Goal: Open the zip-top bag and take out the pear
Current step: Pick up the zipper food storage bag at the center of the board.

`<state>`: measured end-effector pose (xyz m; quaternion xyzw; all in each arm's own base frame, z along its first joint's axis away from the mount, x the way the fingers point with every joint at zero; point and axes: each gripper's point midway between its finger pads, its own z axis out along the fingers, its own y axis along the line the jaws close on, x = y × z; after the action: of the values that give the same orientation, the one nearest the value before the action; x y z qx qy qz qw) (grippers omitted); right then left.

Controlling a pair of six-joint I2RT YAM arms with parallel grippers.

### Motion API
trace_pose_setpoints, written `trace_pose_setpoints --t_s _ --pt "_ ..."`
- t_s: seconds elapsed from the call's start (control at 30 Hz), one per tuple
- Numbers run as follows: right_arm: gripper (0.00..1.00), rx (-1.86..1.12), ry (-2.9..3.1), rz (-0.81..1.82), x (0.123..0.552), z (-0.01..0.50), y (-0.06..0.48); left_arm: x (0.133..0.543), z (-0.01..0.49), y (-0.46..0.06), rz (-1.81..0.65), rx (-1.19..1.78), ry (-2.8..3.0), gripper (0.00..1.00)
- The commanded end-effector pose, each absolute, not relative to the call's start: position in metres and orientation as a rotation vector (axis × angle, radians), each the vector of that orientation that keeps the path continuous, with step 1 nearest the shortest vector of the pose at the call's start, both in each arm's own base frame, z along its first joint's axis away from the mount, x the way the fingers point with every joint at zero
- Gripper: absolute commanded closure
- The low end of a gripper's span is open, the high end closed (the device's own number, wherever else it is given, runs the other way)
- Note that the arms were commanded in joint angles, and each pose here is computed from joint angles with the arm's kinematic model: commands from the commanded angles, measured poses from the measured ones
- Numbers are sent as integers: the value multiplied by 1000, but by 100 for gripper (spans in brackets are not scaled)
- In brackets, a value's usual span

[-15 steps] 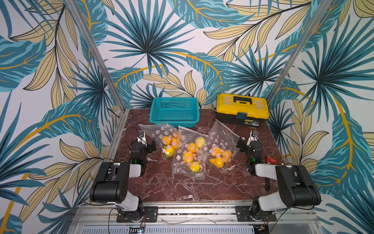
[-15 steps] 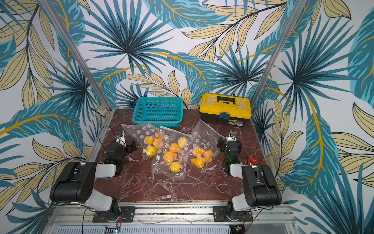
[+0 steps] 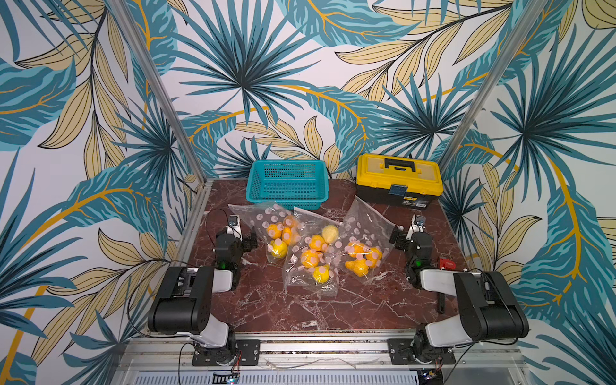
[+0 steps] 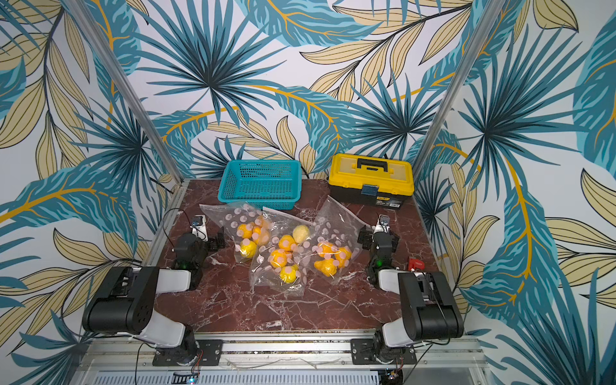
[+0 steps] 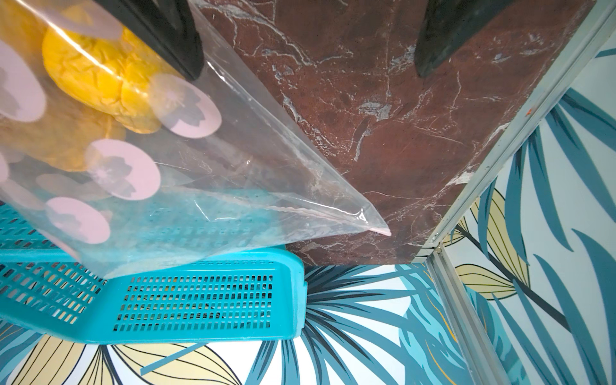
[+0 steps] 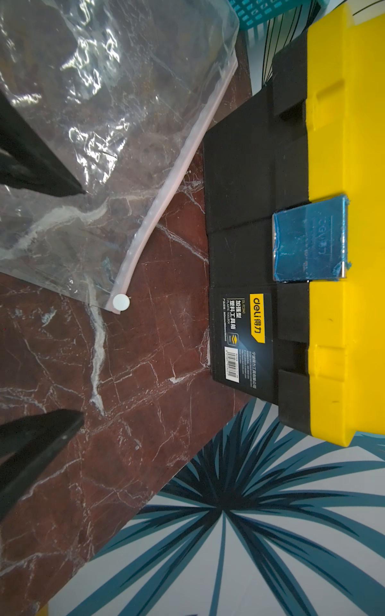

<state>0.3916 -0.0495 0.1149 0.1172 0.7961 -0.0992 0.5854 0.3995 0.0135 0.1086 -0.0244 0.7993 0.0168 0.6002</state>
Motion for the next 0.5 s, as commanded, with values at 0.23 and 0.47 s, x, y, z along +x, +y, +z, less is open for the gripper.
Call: trace_pose_setpoints --t_s 0.23,0.47 --pt "0 265 1859 -231 389 113 -49 405 116 12 37 -46 1840 1" --pt "0 264 1862 -230 390 112 -49 405 116 14 32 -57 1839 0"
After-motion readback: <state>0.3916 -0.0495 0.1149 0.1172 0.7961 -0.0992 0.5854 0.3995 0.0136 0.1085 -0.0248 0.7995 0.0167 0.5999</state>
